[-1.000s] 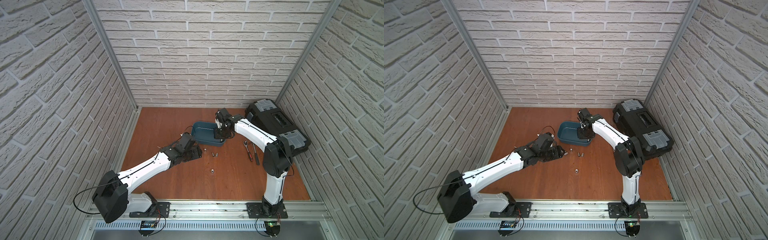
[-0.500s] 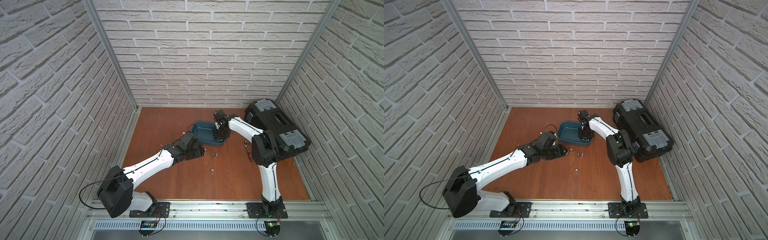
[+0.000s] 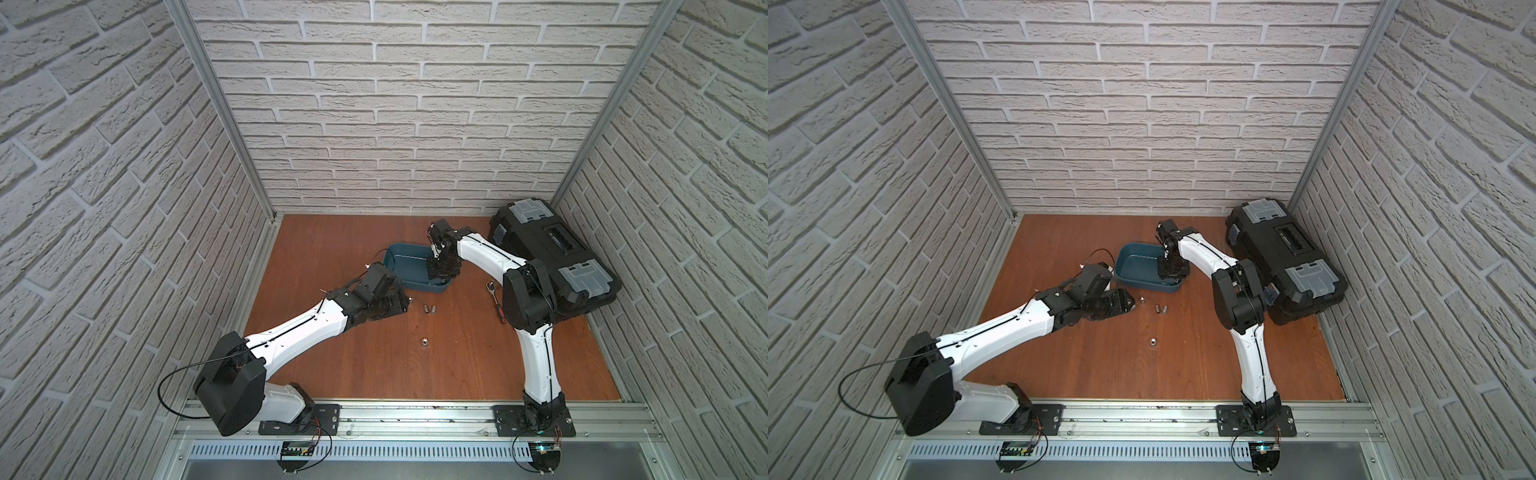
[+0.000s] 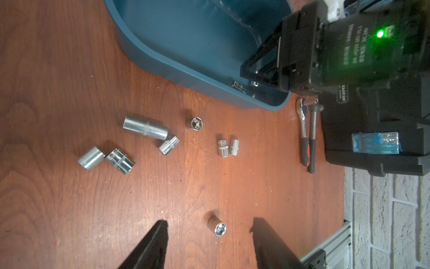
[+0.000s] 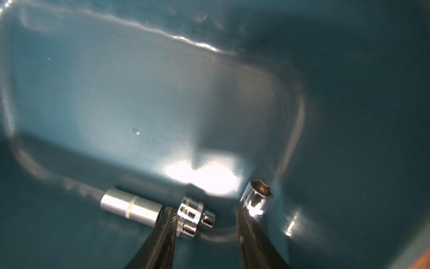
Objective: Put the socket on the desktop into the storage box
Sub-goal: Place the socket head in the storage box.
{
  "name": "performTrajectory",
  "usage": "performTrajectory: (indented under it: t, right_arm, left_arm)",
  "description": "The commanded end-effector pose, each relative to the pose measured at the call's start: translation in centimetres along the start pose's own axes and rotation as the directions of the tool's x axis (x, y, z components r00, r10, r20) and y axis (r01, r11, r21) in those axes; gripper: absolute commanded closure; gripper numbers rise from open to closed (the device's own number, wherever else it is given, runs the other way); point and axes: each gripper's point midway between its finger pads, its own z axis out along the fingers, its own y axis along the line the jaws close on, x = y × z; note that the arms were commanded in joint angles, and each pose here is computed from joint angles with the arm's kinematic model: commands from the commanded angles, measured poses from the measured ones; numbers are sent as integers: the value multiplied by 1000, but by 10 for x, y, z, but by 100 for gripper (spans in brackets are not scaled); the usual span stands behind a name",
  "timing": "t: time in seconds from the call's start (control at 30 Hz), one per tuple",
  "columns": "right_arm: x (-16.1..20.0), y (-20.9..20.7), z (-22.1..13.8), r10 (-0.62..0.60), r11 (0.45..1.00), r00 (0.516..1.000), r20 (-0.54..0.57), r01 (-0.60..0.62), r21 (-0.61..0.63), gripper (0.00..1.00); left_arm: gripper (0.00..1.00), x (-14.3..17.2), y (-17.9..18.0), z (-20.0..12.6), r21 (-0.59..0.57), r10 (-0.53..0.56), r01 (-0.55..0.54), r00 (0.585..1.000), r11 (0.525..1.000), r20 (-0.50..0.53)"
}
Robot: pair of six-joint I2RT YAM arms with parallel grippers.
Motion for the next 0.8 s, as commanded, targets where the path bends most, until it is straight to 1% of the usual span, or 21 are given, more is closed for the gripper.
performTrajectory:
  t: [0.0,0.17,0.23,0.27,0.3,0.37,0.5,0.77]
  right_arm:
    - [-8,3,-36,11,1000,997,77,-9,-21,52]
    - [-7,5,-58,15,999,992,124,-10,-46,52]
    - [-4,8,-70,8,998,989,151,1,-58,52]
    - [-2,8,-70,5,998,989,149,4,-58,52]
    - [-1,10,-86,4,997,983,182,10,-72,51]
    - [6,10,-94,-2,997,981,194,18,-81,51]
    - [24,13,-110,-17,994,975,223,41,-103,51]
    - [73,21,-135,-64,979,960,272,112,-169,51]
  left_arm:
    - [37,-6,0,-8,11,3,-3,999,1000,36]
    - [37,-5,7,-13,-20,3,-2,999,1000,40]
    - [37,-4,12,-15,-50,1,0,999,999,39]
    - [37,-4,14,-17,-62,3,-1,999,998,38]
    - [37,-3,18,-18,-80,3,-1,999,997,35]
    - [37,-3,22,-21,-103,1,2,999,995,32]
    - [37,-5,31,-28,-144,-3,9,999,990,36]
    - [36,-7,58,-35,-247,-38,45,999,968,34]
